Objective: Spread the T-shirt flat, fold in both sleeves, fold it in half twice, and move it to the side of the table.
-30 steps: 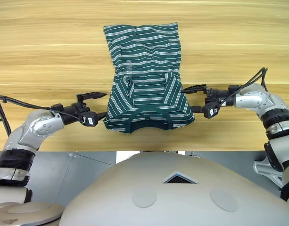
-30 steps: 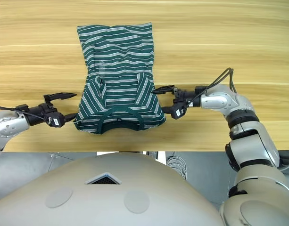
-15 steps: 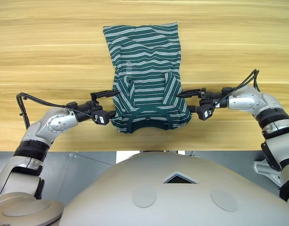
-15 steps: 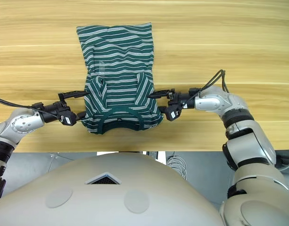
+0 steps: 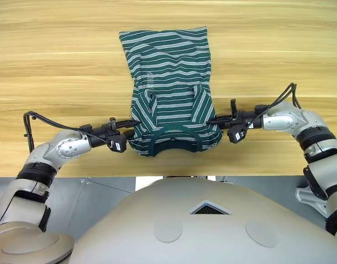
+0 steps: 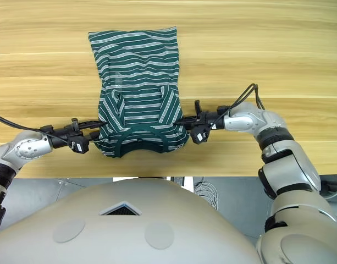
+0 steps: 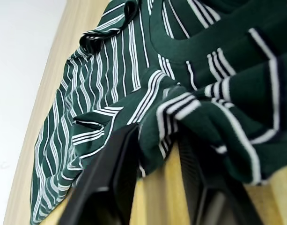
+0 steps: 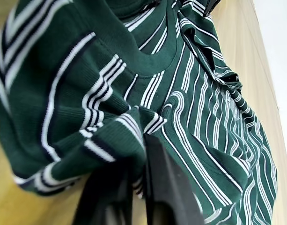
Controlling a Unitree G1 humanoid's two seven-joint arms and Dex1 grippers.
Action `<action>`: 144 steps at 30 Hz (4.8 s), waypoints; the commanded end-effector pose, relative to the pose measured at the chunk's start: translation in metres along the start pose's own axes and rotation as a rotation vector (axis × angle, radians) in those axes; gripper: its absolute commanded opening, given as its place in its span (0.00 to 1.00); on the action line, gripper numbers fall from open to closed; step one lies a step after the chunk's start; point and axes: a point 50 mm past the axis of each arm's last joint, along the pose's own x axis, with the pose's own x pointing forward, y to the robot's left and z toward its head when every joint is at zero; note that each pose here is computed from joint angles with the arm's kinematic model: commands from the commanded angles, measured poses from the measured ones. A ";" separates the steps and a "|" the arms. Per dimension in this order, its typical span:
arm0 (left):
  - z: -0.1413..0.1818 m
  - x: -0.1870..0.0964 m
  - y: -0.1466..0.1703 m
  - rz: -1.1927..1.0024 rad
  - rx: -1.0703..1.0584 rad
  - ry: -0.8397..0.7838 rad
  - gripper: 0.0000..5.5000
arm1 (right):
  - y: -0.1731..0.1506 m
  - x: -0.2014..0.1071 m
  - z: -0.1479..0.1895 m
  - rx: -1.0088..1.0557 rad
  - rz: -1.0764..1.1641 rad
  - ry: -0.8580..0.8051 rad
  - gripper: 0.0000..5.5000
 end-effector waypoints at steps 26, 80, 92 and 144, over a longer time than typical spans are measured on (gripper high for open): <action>0.072 -0.032 0.011 0.081 -0.663 -0.309 0.00 | 0.010 -0.044 0.032 0.743 0.202 -0.313 0.00; -0.083 0.040 0.082 0.646 -1.353 -0.158 0.41 | -0.075 -0.010 -0.086 1.410 -0.742 0.054 0.64; -0.093 0.033 0.080 1.032 -1.602 -0.216 0.71 | -0.059 -0.013 -0.092 1.511 -0.876 0.111 0.97; 0.033 0.117 0.022 0.869 -1.097 0.164 0.95 | -0.058 0.007 0.007 0.826 -0.315 -0.211 0.40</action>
